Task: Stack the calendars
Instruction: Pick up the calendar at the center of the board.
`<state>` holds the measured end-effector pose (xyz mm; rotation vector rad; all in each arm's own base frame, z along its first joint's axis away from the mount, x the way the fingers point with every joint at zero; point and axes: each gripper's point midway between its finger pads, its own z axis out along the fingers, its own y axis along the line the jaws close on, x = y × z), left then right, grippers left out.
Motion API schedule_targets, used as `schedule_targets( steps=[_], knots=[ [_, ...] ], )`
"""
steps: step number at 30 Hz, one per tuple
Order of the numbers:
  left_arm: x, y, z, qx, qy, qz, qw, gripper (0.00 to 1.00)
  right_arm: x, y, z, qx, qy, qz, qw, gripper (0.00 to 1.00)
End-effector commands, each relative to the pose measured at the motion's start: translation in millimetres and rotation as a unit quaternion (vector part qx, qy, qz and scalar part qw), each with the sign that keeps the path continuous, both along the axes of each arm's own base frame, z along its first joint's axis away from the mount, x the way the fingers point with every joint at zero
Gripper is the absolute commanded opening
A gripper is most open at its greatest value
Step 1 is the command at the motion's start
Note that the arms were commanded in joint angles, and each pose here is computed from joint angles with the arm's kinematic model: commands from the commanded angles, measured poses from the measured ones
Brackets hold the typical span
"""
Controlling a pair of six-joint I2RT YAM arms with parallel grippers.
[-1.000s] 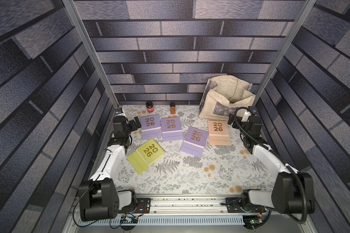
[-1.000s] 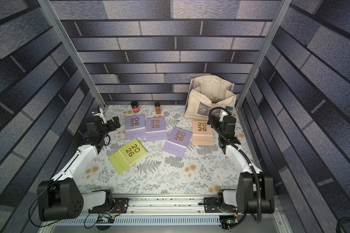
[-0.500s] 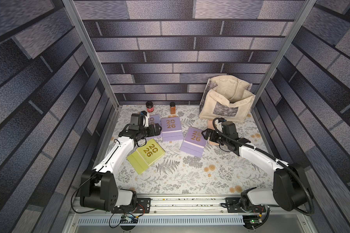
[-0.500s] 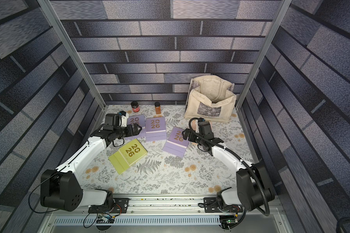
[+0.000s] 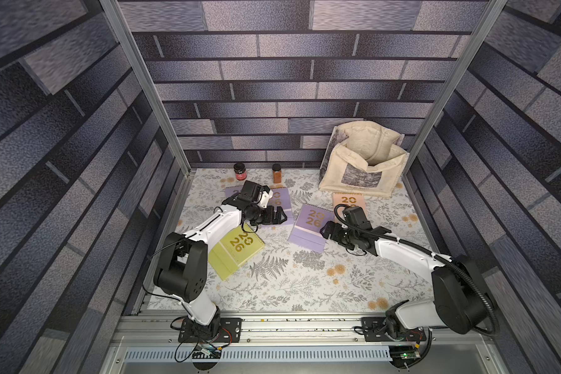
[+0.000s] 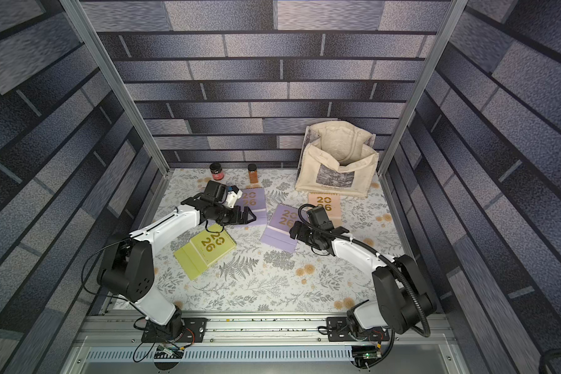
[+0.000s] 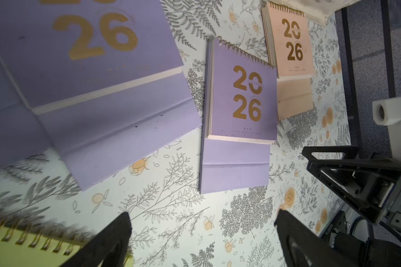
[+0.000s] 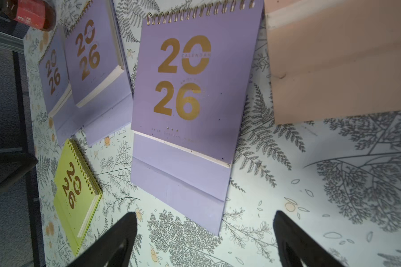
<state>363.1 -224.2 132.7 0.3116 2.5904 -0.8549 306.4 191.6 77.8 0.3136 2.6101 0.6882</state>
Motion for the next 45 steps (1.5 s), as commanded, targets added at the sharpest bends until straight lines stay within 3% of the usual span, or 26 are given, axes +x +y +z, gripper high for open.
schedule_targets(
  steps=[1,15,24,45],
  knots=[
    [-3,-15,4,0.001,-0.003,-0.034,0.999,1.00,-1,5,-11,0.006,0.021,-0.006,1.000,0.94],
    [2,-36,-40,0.040,0.026,-0.064,0.997,1.00,26,18,-36,0.005,0.036,-0.017,0.999,0.87],
    [16,-39,-63,0.069,0.041,-0.070,0.994,1.00,36,4,-46,-0.006,0.052,-0.058,0.997,0.85],
    [8,-72,-83,0.051,0.085,-0.110,0.989,0.98,54,24,-52,0.057,0.047,-0.023,0.997,0.80]
  ],
)
